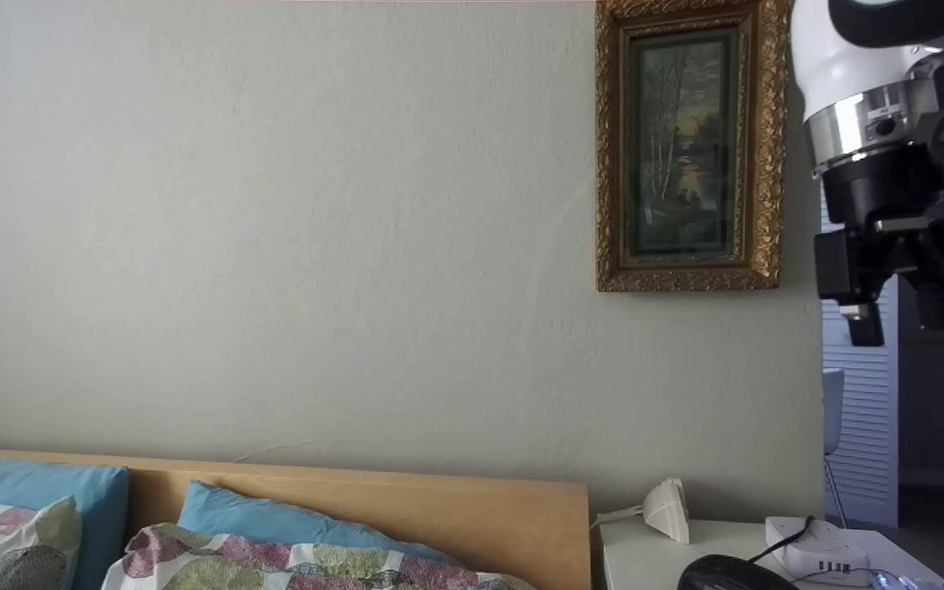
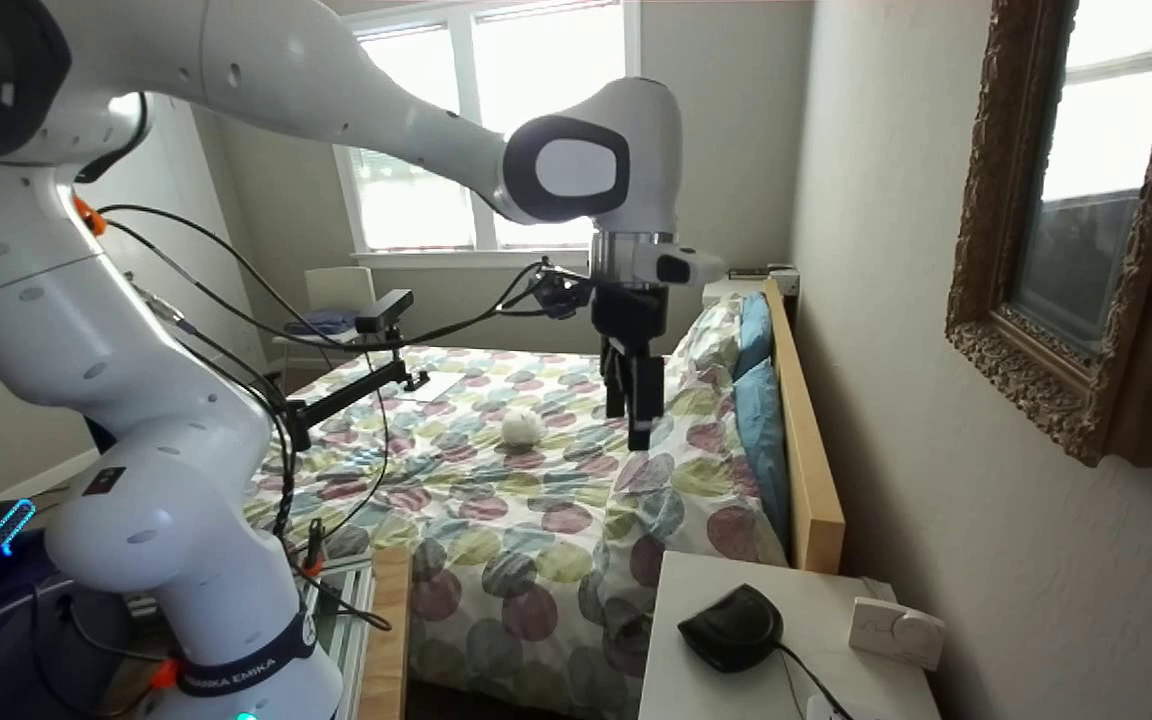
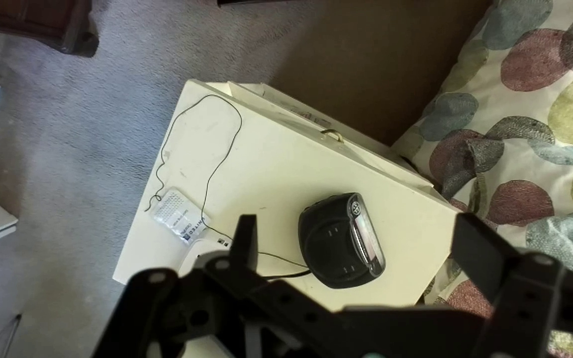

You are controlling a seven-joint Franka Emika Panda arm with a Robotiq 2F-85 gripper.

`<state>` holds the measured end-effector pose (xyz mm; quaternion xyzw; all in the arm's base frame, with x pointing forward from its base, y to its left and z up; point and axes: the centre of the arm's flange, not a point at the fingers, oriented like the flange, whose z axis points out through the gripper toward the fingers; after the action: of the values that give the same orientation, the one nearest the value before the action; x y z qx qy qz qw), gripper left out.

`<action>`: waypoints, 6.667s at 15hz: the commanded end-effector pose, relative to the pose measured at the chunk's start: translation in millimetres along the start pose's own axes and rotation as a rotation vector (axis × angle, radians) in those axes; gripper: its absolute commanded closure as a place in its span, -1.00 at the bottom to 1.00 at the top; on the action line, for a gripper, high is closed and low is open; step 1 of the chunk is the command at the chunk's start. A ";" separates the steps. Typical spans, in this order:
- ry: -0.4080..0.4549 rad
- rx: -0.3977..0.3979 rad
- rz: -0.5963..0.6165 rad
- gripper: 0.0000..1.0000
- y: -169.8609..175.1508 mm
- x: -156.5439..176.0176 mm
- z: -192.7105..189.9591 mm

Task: Press the button on the black object

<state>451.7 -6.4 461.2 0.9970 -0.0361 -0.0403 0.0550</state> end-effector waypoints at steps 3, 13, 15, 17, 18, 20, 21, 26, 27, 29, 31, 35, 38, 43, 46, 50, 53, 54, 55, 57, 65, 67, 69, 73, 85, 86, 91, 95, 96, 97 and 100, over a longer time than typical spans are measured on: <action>-0.001 -0.003 0.076 -0.50 -17.6 56.2 40.8; 0.018 0.053 0.104 0.84 -26.5 112.2 105.0; 0.043 0.056 0.095 1.00 -29.7 120.9 115.2; 0.071 0.053 0.115 1.00 -33.9 130.6 122.5; 0.050 0.044 0.104 0.98 -29.3 114.1 116.8; 0.059 0.047 0.103 0.98 -31.1 120.1 122.9; 0.058 0.047 0.103 0.98 -31.3 121.6 124.2; 0.057 0.074 0.121 1.00 -33.7 136.0 139.9; 0.047 0.085 0.134 1.00 -36.1 141.2 146.4; 0.039 0.098 0.150 1.00 -40.4 152.0 162.0; 0.038 0.104 0.155 1.00 -43.1 163.2 178.0; 0.058 0.137 0.144 1.00 -48.6 184.9 196.9; 0.068 0.137 0.116 1.00 -53.8 202.8 204.9; 0.073 0.099 0.118 1.00 -56.5 222.3 218.1; 0.070 0.083 0.125 1.00 -55.3 229.4 228.6; 0.046 0.070 0.134 1.00 -52.3 233.6 243.0; 0.015 0.057 0.139 1.00 -49.5 233.7 250.8; 0.007 0.050 0.144 1.00 -49.0 232.8 252.2; 0.003 0.046 0.146 1.00 -48.2 232.1 253.4; -0.006 0.040 0.146 1.00 -46.9 231.2 255.0; -0.045 0.037 0.135 1.00 -55.2 227.5 270.7; -0.044 0.039 0.131 1.00 -57.8 228.0 274.2; -0.045 0.039 0.127 1.00 -59.4 229.3 276.8; -0.042 0.040 0.125 1.00 -61.2 233.4 281.0; -0.043 0.040 0.120 1.00 -64.7 235.4 286.5; -0.045 0.040 0.120 1.00 -64.2 234.0 286.9; -0.042 0.038 0.118 1.00 -62.8 226.1 287.3; -0.014 -0.005 0.096 1.00 -57.1 217.0 312.7; -0.008 -0.001 0.092 1.00 -56.3 215.9 316.8; 0.002 0.006 0.088 1.00 -59.8 215.6 309.5; 0.010 0.039 0.090 1.00 -70.3 217.5 275.9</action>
<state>657.0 8.1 157.3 0.9945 -0.0873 -0.0408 0.0411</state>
